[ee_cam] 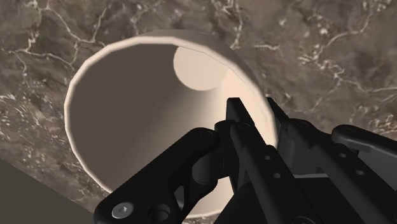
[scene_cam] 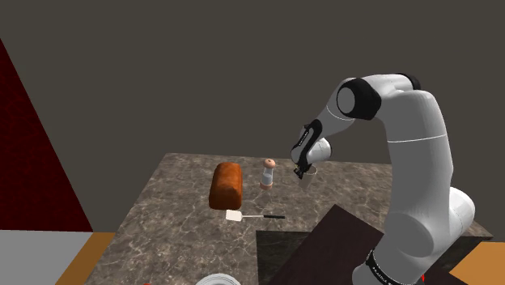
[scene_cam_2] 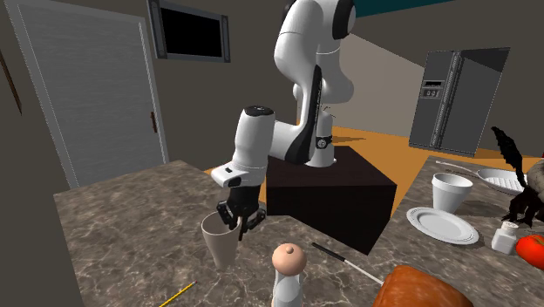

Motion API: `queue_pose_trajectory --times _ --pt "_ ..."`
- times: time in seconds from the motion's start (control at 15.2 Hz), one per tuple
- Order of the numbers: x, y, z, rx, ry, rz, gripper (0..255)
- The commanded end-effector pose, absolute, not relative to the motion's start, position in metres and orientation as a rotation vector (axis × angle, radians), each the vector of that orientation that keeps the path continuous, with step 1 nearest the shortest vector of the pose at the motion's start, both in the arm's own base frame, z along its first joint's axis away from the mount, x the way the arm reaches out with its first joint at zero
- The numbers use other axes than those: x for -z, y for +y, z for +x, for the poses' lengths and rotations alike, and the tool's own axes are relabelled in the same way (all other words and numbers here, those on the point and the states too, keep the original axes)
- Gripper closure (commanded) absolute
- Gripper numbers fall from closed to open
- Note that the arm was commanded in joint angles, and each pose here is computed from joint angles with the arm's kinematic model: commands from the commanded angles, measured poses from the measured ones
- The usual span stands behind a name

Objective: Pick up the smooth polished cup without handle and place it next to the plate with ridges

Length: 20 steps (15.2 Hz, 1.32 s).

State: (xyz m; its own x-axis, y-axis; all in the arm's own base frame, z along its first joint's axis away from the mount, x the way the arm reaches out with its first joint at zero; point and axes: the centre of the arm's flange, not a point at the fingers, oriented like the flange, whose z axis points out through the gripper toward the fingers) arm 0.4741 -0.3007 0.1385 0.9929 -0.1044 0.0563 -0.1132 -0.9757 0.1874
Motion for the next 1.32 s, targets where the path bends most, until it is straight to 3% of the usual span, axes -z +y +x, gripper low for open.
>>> queue_pose_trajectory --times 0.0,1.25 --pt "-0.148 -0.301 0.474 -0.069 -0.163 2.945 255" --pt "-0.248 -0.301 0.474 -0.069 -0.163 2.945 255"
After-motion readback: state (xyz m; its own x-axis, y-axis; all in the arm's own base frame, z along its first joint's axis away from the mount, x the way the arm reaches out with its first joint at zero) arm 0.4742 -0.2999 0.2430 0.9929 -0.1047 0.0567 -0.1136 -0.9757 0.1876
